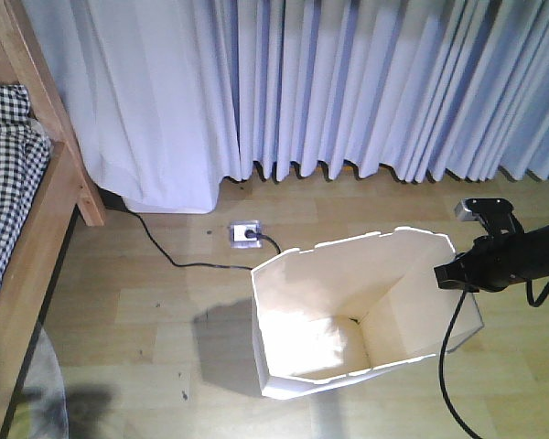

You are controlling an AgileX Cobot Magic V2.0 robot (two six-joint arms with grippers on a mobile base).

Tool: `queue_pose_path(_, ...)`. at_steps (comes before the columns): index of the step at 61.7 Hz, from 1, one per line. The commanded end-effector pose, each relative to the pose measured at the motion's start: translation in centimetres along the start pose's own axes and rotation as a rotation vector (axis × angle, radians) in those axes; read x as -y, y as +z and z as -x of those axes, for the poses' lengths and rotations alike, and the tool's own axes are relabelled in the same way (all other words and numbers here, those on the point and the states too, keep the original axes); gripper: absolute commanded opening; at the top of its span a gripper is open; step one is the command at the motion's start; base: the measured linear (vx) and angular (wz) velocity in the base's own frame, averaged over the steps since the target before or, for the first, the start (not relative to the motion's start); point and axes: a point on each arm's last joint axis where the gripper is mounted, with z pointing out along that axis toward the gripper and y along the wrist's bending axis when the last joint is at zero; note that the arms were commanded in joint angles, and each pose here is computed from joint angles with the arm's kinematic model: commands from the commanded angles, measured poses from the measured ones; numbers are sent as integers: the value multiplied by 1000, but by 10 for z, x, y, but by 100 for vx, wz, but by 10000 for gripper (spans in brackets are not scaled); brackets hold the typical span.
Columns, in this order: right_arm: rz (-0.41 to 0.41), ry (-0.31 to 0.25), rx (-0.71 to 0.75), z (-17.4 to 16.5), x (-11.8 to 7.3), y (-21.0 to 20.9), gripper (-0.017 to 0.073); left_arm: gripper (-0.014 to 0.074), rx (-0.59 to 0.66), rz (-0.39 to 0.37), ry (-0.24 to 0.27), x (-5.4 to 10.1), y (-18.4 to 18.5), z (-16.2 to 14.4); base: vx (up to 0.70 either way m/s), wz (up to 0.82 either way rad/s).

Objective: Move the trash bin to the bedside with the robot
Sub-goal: 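Drive toward the bed and curtains holding the bin raised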

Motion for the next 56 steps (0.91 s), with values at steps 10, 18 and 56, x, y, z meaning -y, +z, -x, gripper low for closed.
queue_pose_path(10, 131, 47, 116, 22, -17, -23, -6, -6, 66, -1, -4, 0, 0, 1, 24, 7)
queue_pose_path(18, 131, 47, 116, 22, -17, -23, -6, -6, 66, -1, -4, 0, 0, 1, 24, 5)
queue_pose_path(56, 132, 47, 116, 22, -17, -23, -6, -6, 66, -1, -4, 0, 0, 1, 20, 3)
